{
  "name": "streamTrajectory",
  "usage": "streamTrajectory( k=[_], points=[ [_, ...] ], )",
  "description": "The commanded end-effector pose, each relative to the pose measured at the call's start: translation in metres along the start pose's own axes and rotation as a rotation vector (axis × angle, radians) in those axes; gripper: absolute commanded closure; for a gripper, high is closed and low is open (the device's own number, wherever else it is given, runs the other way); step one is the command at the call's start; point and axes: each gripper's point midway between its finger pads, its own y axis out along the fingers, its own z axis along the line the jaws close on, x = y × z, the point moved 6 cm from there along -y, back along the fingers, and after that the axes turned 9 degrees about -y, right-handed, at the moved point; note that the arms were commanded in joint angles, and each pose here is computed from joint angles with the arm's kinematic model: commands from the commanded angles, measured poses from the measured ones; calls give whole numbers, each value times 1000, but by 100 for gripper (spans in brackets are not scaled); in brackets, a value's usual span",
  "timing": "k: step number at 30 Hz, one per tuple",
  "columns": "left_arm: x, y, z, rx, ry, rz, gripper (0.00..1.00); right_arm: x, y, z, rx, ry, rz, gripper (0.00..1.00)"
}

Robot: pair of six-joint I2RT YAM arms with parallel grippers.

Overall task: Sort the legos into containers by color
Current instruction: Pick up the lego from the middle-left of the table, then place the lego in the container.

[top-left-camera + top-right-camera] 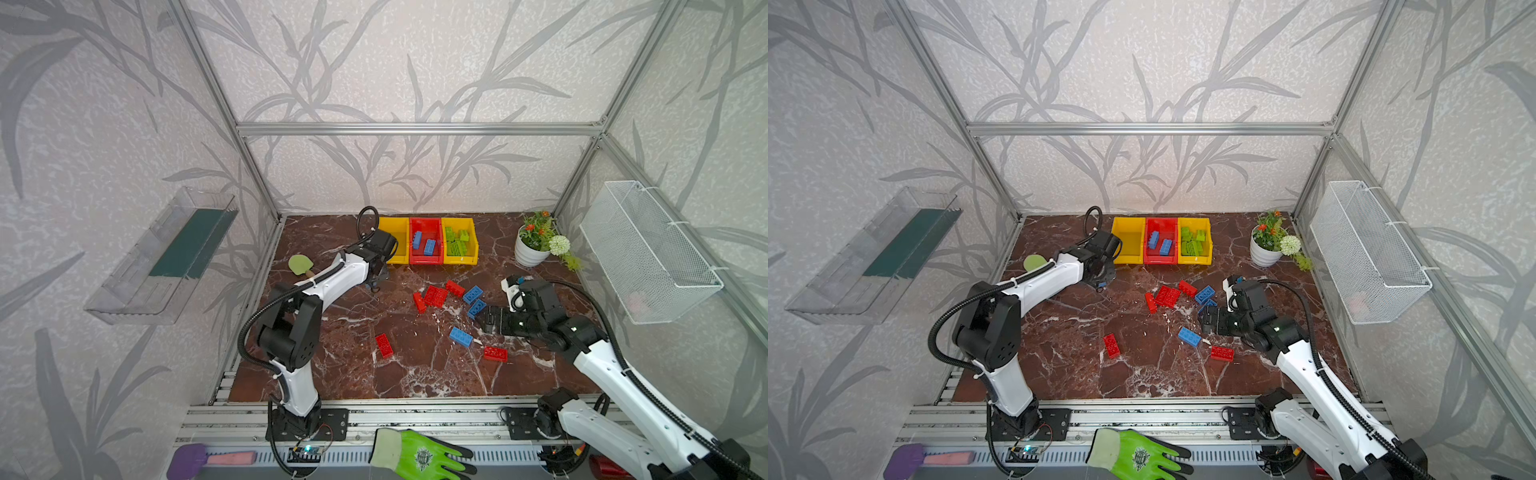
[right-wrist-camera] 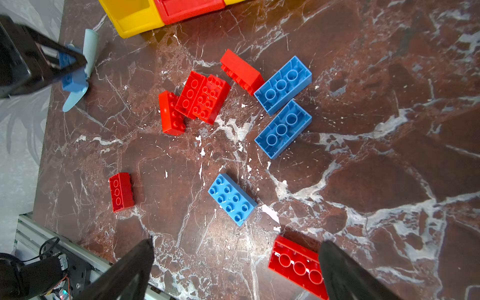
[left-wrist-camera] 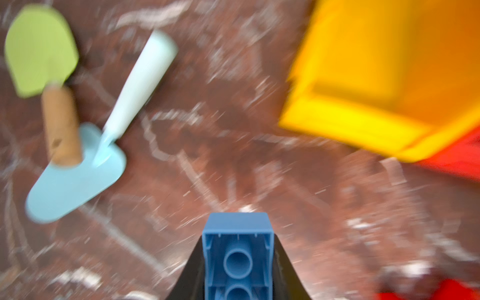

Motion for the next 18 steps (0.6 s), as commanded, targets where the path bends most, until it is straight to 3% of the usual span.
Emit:
streamTrajectory(
  k=[1,10,18],
  points=[
    [13,0,-27,-6,63,11,93,1,-1,-3,-32,-14,-17,1],
    [44,13,-131,-155,152,15,93,16,-6,-5,-78,-29,-38,1],
    [50,31,-179,-321,188,17,90,30,-10,-8,-114,-32,-42,1]
  ],
)
